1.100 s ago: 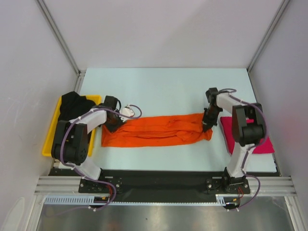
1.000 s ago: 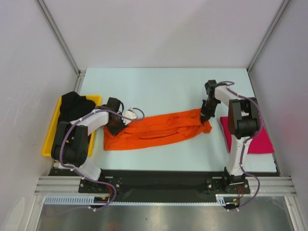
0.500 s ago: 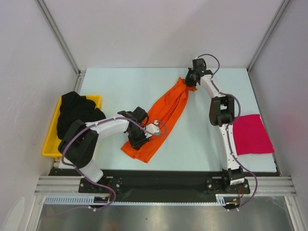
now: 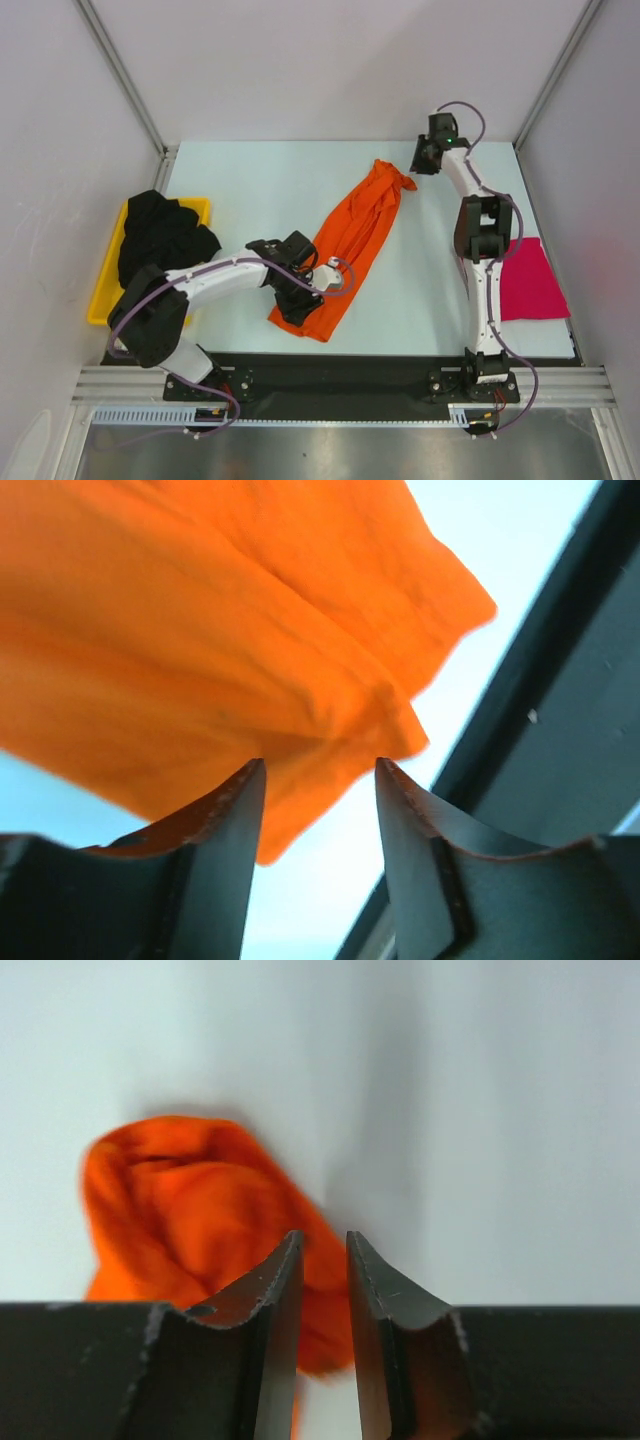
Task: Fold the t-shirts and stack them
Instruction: Fold the tshirt
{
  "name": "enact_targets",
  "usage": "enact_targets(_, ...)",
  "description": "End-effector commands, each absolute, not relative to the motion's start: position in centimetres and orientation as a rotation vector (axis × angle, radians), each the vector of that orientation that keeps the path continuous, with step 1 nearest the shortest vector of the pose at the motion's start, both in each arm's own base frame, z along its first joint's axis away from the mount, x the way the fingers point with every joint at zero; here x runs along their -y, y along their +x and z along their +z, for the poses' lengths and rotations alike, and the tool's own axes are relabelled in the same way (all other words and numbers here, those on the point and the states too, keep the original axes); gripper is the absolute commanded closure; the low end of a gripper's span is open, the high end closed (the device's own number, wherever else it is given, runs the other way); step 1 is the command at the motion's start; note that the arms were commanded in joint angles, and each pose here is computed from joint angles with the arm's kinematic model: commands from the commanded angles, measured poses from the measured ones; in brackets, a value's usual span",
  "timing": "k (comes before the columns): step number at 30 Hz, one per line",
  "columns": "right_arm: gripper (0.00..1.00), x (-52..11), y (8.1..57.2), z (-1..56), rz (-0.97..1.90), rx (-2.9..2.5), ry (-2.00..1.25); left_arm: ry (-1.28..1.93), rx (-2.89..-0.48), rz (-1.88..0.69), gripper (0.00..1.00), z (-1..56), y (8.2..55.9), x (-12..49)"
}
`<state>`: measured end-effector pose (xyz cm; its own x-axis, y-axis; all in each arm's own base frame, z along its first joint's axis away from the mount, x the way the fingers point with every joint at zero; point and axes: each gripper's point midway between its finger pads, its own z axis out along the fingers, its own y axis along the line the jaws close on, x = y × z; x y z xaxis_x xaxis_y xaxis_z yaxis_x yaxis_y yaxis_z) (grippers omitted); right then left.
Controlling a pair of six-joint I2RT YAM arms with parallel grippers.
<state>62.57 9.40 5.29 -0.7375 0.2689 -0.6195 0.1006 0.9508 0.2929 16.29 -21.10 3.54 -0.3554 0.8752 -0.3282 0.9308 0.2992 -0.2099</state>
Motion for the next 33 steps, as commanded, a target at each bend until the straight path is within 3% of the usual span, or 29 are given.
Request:
enact_targets(1,0.7,-3.4,61.6,11.9,0.091,-2.33,0.232,1.671,-2.39,-0.596,0.45,5.4,15.1,20.8)
enact_targets(6,0.6,-3.7,59.3,12.1,0.232,-2.392,0.256,1.666,-2.364,-0.609,0.36,8.0,15.5,21.2)
enact_targets(9,0.52,-5.3,58.4,11.4,0.341,-2.366,0.278,1.439,-2.418,-0.577,0.35,9.5,19.3,20.5)
enact_targets(12,0.5,-7.3,58.5,9.0,0.486,-2.369,0.364,1.349,-2.466,-0.36,0.36,7.4,22.8,17.9)
enact_targets(20,0.47,-9.0,60.3,5.4,0.598,-2.347,0.607,1.582,-2.51,-0.345,0.35,2.1,19.6,17.5)
enact_targets(21,0.48,-8.9,60.9,5.4,0.61,-2.321,0.641,1.595,-2.514,-0.351,0.35,1.7,19.2,17.6)
enact_targets(22,0.56,-8.9,61.2,4.5,0.604,-2.322,0.654,1.604,-2.522,-0.365,0.35,1.3,18.6,17.6)
enact_targets(24,0.72,-8.5,62.4,4.5,0.589,-2.289,0.657,1.631,-2.529,-0.38,0.35,0.7,17.8,17.7)
enact_targets(25,0.88,-8.4,63.1,4.8,0.586,-2.267,0.64,1.635,-2.532,-0.392,0.35,0.7,17.5,17.8)
enact_targets(27,1.0,-8.2,64.6,4.6,0.598,-2.236,0.553,1.645,-2.534,-0.442,0.37,0.7,16.7,18.3)
enact_targets(33,1.0,-8.9,69.4,10.6,0.604,-2.031,0.273,1.686,-2.482,-0.497,0.38,1.0,15.9,20.1)
